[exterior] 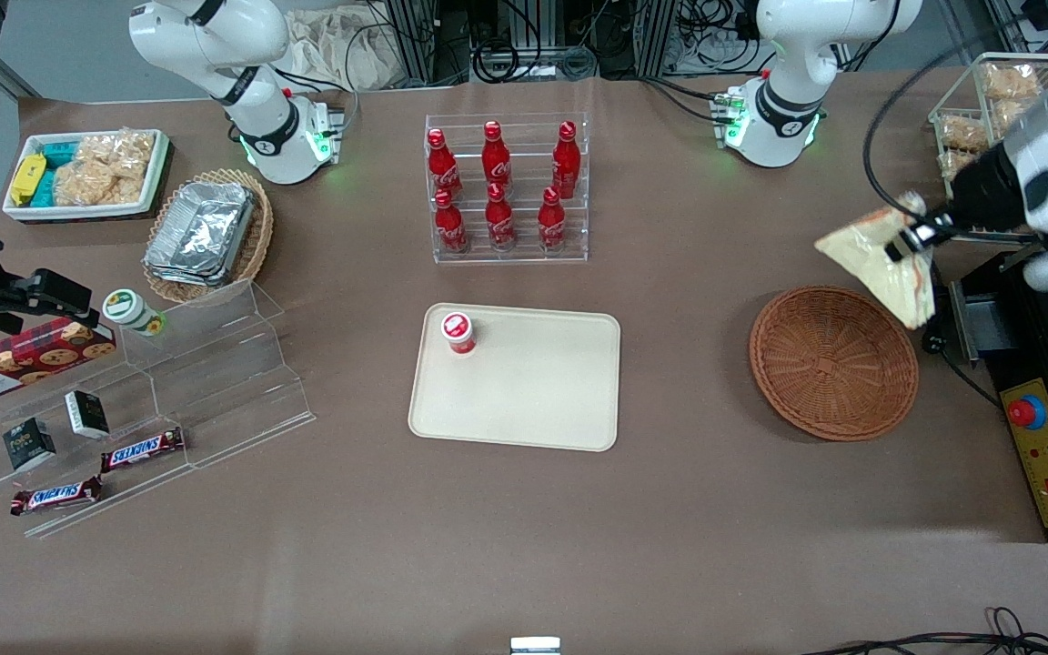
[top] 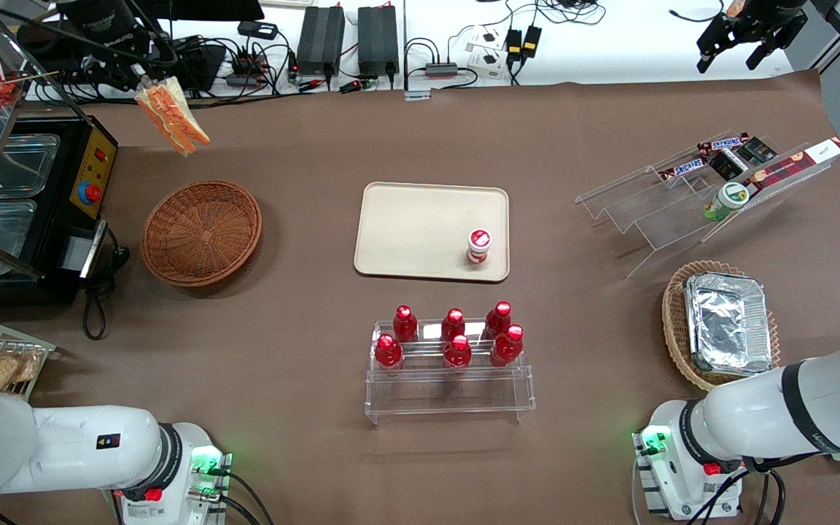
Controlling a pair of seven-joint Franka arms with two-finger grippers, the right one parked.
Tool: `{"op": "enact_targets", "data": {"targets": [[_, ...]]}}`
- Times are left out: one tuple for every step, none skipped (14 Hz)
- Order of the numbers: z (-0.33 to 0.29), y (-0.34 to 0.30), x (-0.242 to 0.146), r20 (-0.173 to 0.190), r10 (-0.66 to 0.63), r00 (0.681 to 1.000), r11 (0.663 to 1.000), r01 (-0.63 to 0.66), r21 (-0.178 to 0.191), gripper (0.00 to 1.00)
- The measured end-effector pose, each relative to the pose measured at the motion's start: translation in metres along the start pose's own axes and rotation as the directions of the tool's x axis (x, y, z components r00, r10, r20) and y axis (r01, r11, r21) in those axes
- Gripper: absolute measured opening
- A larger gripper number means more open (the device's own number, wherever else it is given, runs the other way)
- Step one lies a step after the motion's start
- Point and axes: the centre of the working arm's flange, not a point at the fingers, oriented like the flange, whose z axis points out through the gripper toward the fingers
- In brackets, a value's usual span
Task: Place sandwich from basket to tray
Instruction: 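Lift the sandwich out of the basket with the left gripper, then carry the sandwich over the cream tray and lower it down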
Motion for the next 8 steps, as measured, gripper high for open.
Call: {"op": "enact_targets", "data": {"targets": [[-0.011, 0.025, -0.026, -0.012, 0.022, 1.000, 1.000, -0.021, 0.020, 0.14], [-0.017, 0.054, -0.058, -0.023, 0.045, 0.999, 0.999, -0.044, 0.032, 0.14], [-0.014, 0.085, -0.092, -0.026, 0.067, 0.997, 0.997, -0.066, 0.042, 0.14], [-0.004, 0.114, -0.123, -0.019, 0.093, 0.995, 0.994, -0.092, 0.057, 0.14], [0.012, 0.138, -0.149, -0.007, 0.131, 0.991, 0.988, -0.130, 0.082, 0.14], [0.034, 0.160, -0.167, 0.011, 0.175, 0.985, 0.979, -0.175, 0.108, 0.14], [0.061, 0.182, -0.177, 0.031, 0.215, 0.976, 0.969, -0.217, 0.119, 0.14], [0.089, 0.203, -0.178, 0.042, 0.245, 0.969, 0.962, -0.248, 0.111, 0.14]]}}
